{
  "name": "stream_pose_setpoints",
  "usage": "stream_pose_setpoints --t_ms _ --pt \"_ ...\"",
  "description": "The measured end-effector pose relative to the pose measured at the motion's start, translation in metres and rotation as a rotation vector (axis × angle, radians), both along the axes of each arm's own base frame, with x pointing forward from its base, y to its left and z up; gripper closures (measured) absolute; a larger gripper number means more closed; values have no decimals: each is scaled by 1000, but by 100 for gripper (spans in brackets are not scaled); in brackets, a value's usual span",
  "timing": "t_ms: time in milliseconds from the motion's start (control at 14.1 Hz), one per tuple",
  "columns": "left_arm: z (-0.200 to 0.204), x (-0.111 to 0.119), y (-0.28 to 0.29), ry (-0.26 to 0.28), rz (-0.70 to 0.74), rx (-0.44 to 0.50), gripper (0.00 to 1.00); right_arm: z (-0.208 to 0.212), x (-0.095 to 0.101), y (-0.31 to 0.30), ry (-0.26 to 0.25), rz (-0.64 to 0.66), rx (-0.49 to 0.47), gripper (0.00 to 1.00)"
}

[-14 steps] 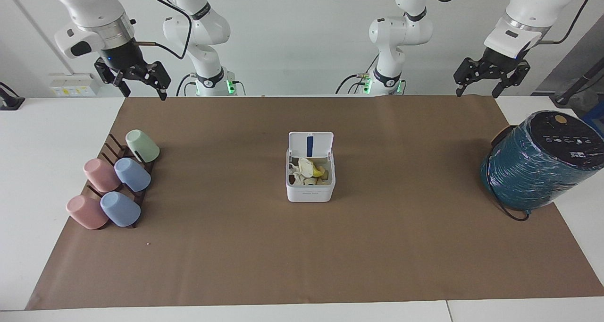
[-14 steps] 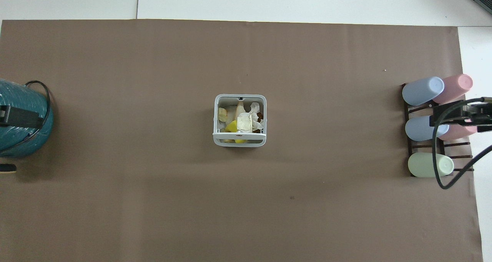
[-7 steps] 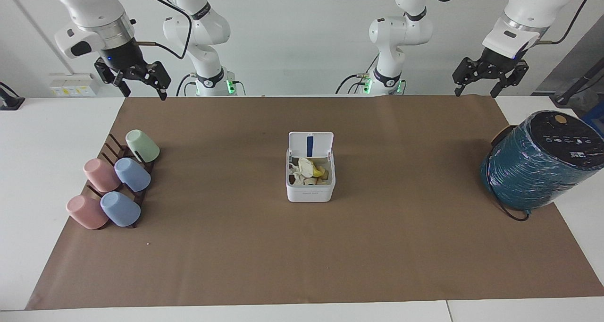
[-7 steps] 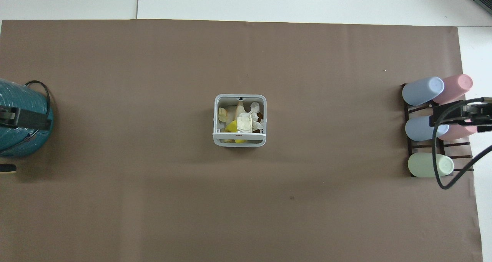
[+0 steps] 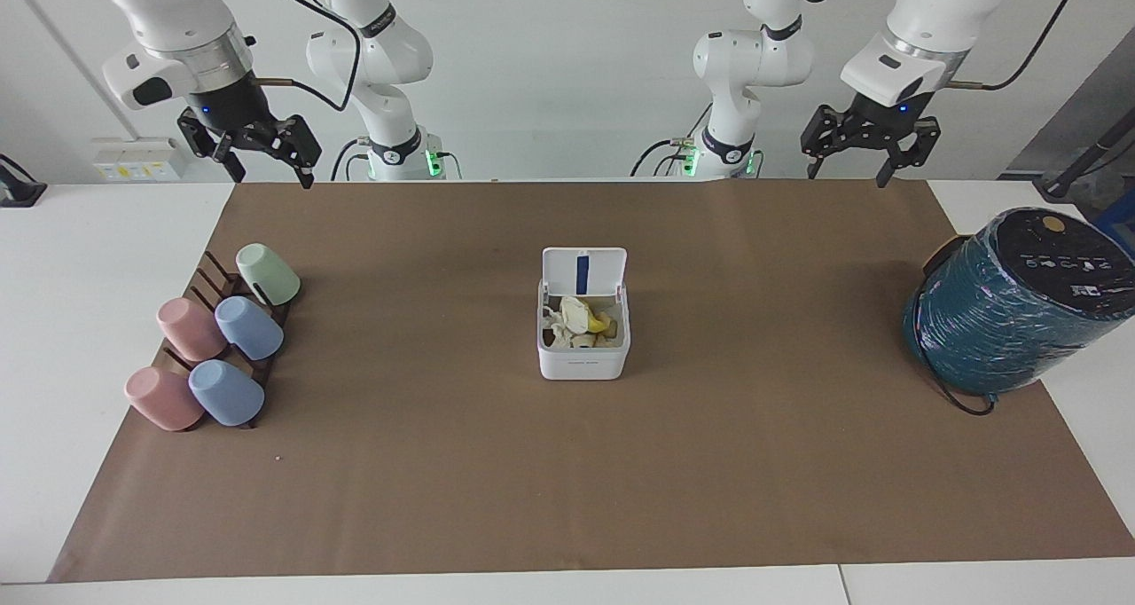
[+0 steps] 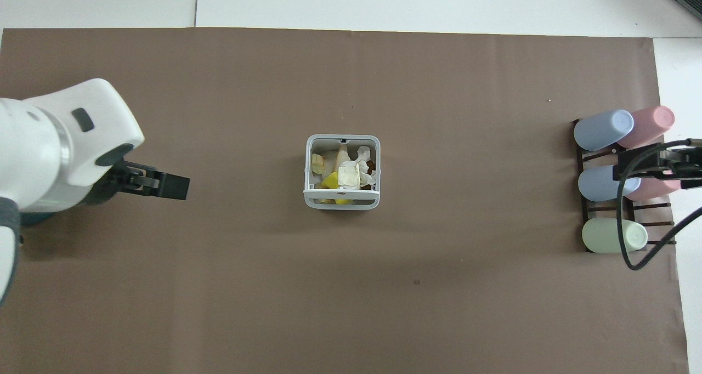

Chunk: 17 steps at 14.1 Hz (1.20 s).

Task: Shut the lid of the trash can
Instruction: 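Move the left gripper toward the open white lid of the trash can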

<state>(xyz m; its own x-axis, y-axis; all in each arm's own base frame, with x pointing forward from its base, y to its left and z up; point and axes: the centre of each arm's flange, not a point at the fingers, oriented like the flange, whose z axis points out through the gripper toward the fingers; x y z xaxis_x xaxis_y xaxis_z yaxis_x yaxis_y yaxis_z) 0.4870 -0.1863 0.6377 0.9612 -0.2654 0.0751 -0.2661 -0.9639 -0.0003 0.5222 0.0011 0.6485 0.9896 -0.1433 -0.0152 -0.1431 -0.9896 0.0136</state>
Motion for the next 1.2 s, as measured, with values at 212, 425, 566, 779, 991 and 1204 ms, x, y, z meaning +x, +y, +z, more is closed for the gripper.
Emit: stream_pose_setpoints --t_ms 212,425,566,779,991,1204 --pt "-16 -37 -69 -9 27 -20 0 0 0 0 0 0 0 0" --pt "-29 -69 -121 -41 60 -61 15 0 0 0 0 0 0 0" --pt "-38 -83 -142 -53 53 -79 41 0 0 0 0 0 0 0" --pt "-46 -91 -159 -72 29 -101 78 0 0 0 0 0 0 0" --pt "-58 -95 -175 -84 6 -115 99 0 0 0 0 0 0 0" --pt "-84 -83 -195 -95 13 -132 99 0 0 0 0 0 0 0"
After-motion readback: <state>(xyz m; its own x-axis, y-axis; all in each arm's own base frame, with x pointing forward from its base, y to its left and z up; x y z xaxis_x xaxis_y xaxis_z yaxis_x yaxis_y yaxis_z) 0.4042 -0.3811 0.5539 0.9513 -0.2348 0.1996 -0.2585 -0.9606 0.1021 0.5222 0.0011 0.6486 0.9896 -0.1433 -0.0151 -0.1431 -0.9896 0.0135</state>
